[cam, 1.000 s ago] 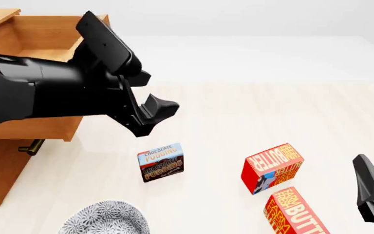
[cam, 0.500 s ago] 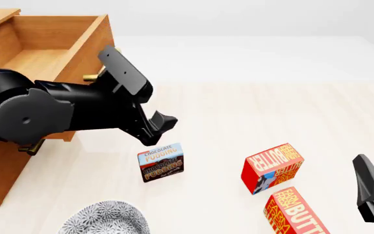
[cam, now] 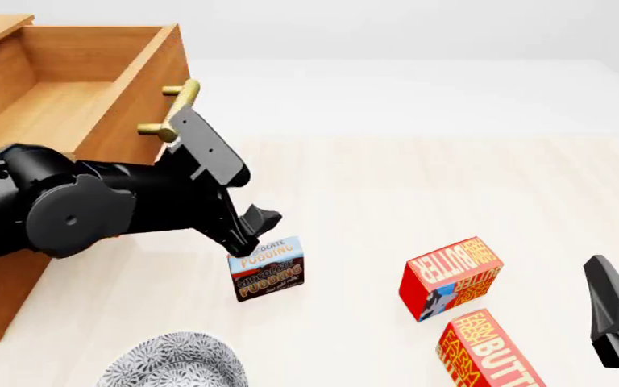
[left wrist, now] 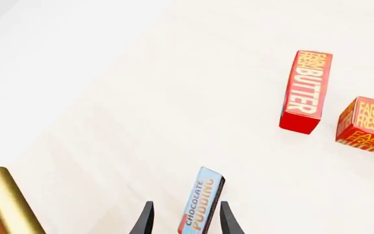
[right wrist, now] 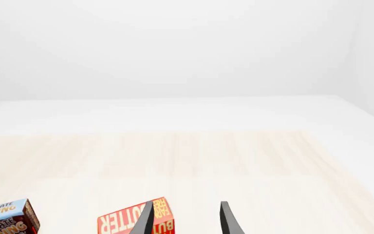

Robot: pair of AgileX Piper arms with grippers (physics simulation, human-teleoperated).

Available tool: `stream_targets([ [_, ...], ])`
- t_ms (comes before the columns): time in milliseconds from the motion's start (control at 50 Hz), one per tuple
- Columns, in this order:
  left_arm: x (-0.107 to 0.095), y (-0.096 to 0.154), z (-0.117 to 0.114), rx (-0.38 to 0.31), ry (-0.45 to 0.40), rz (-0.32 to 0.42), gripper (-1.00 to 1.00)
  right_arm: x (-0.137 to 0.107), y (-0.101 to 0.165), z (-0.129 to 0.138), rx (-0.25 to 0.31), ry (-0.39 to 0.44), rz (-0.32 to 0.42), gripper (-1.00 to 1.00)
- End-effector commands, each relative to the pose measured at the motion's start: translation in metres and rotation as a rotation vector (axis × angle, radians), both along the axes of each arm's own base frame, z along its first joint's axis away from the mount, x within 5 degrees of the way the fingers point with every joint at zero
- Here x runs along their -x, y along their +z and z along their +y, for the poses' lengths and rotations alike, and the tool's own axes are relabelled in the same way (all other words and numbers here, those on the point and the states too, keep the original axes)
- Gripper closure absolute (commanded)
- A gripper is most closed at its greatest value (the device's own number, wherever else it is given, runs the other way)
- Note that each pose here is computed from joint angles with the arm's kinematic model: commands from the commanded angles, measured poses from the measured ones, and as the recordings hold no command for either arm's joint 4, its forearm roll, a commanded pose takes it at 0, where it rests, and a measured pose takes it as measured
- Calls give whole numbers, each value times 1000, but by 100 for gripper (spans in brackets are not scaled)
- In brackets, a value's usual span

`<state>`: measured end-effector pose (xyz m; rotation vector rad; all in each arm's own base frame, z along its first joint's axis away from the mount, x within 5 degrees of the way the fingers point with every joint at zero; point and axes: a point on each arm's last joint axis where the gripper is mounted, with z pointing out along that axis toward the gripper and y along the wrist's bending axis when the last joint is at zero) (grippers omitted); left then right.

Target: Put the chocolate pudding in the top drawer of the cabinet and close it.

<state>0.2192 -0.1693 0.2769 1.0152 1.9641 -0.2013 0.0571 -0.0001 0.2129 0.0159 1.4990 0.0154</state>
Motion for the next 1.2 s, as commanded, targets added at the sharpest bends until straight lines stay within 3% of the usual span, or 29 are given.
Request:
stream_targets([
  [20, 1, -15, 2, -39, -23, -5, -100, 0, 0, 0, 0, 0, 0, -100],
  [300, 1, -27, 5, -67, -33, -6, -100, 0, 0, 0, 0, 0, 0, -100],
  [1200, -5, -54, -9, -42, -6, 72, -100, 0, 0, 0, 0, 0, 0, -100],
])
